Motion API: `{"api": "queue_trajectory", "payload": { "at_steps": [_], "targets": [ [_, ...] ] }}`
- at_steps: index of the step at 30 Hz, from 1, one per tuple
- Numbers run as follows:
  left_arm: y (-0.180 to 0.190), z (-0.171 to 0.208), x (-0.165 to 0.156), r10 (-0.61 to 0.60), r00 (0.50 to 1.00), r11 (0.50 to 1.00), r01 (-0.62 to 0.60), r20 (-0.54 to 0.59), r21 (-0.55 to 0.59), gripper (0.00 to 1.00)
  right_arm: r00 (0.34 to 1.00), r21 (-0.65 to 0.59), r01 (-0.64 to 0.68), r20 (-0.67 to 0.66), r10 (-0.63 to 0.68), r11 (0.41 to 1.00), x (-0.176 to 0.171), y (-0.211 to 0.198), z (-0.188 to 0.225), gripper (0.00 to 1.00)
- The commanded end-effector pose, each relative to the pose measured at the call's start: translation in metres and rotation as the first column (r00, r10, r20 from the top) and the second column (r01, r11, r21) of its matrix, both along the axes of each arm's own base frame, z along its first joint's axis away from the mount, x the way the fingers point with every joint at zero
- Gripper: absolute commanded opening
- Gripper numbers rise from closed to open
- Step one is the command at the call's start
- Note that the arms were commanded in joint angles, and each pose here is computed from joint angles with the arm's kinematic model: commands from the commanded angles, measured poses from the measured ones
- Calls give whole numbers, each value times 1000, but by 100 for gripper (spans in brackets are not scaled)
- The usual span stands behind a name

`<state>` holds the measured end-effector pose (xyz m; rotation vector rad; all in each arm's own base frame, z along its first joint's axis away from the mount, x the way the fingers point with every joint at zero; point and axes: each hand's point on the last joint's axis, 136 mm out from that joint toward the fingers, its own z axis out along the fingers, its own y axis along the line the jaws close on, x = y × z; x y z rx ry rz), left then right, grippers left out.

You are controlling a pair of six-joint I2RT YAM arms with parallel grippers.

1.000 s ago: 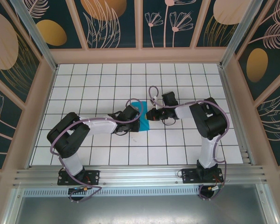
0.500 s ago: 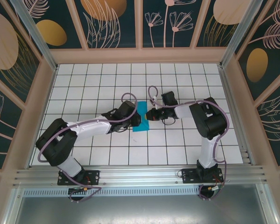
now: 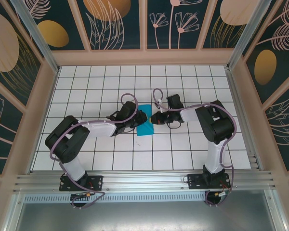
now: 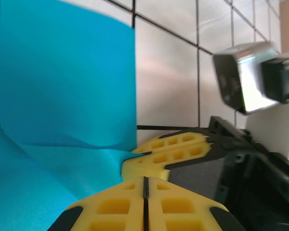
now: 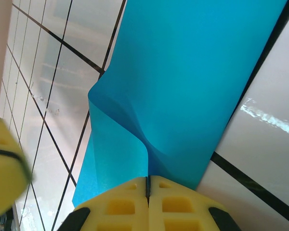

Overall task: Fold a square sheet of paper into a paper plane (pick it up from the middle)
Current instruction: Fold the triangle a second time at the center of the table.

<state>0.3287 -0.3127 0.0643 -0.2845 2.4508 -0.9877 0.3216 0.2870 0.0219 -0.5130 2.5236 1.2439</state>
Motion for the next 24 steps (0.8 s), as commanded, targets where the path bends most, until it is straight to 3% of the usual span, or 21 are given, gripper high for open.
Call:
{"api": "queue_trajectory", "payload": {
  "at_steps": [1,24],
  "targets": [
    [-7,-2,3,10,1000,999,-10,-6,-42,11,1000,-74,2,-17,-3,997,-4,-4,-23,1],
    [15,-59,-6,59,995,997,-55,-86,59,12,1000,-52,-7,-25,6,999,-3,0,-19,3]
  ]
}}
